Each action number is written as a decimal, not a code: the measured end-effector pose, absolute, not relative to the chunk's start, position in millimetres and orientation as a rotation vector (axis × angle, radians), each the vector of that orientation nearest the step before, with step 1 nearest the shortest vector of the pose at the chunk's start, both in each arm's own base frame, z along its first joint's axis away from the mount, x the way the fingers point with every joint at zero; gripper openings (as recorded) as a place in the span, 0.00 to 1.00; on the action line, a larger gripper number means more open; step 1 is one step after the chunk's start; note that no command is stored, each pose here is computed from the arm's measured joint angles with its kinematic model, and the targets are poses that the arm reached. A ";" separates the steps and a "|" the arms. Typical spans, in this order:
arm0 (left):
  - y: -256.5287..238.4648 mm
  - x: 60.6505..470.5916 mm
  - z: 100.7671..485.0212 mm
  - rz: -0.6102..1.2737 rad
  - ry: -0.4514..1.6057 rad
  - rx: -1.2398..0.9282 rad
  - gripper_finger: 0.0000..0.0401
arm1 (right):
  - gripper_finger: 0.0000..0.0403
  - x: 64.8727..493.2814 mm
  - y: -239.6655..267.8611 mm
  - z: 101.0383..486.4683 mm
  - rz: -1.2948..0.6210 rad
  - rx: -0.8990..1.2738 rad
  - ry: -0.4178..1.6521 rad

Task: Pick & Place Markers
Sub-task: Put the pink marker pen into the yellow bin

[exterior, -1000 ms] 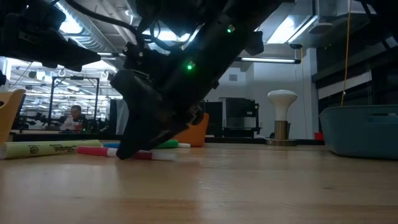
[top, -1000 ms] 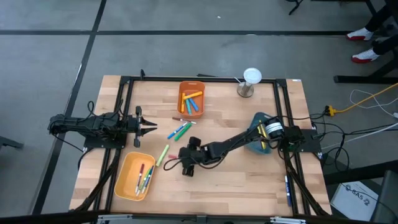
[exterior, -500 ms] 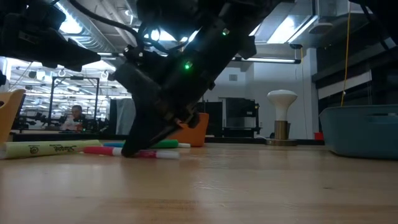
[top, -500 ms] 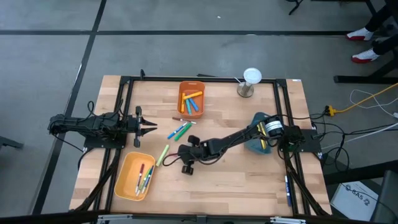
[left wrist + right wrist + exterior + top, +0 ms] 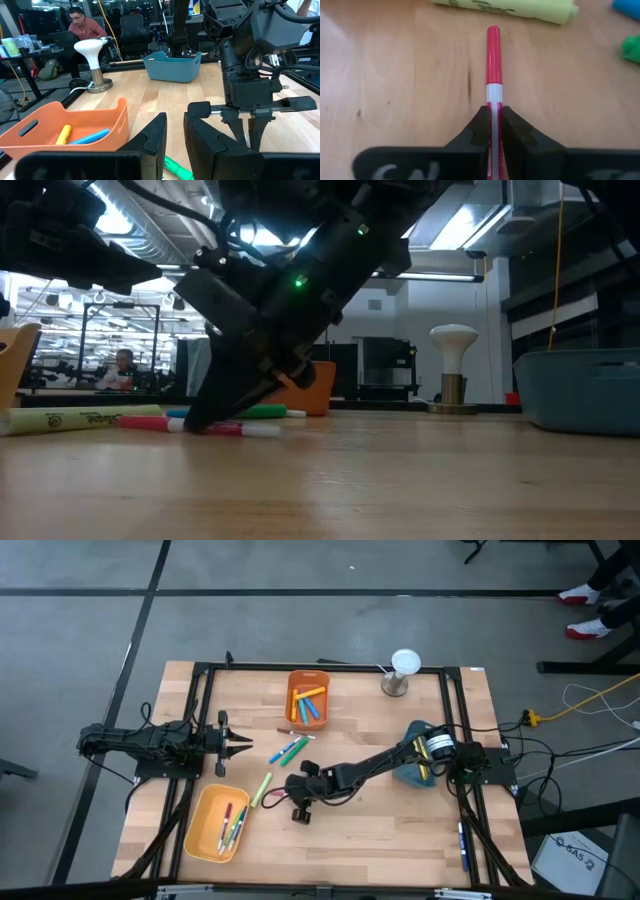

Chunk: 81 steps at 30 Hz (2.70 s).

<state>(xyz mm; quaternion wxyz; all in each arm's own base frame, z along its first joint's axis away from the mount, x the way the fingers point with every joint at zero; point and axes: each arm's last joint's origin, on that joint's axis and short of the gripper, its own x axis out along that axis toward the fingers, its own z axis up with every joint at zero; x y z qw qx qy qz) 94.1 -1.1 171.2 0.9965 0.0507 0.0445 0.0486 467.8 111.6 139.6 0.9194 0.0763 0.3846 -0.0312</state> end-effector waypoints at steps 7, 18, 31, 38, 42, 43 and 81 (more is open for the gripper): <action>-1.1 94.1 171.2 0.097 0.089 0.101 0.16 | 0.04 472.4 114.0 144.3 0.002 0.139 0.730; -1.1 94.1 171.3 0.097 0.089 0.101 0.15 | 0.05 475.9 113.2 148.6 0.022 0.117 0.702; -1.1 94.1 171.2 0.097 0.089 0.102 0.16 | 0.06 484.2 129.7 232.8 0.146 -0.001 0.830; -1.1 94.1 171.3 0.097 0.089 0.101 0.15 | 0.18 479.9 137.6 232.9 0.216 0.057 0.874; -1.1 94.1 171.2 0.097 0.089 0.102 0.15 | 0.33 477.9 138.3 229.8 0.196 0.105 0.903; -1.1 94.1 171.3 0.097 0.089 0.101 0.15 | 0.37 477.9 138.3 229.7 0.194 0.109 0.904; -2.1 94.2 171.2 0.065 0.086 0.033 0.16 | 0.52 460.7 172.0 225.3 0.227 -0.089 0.950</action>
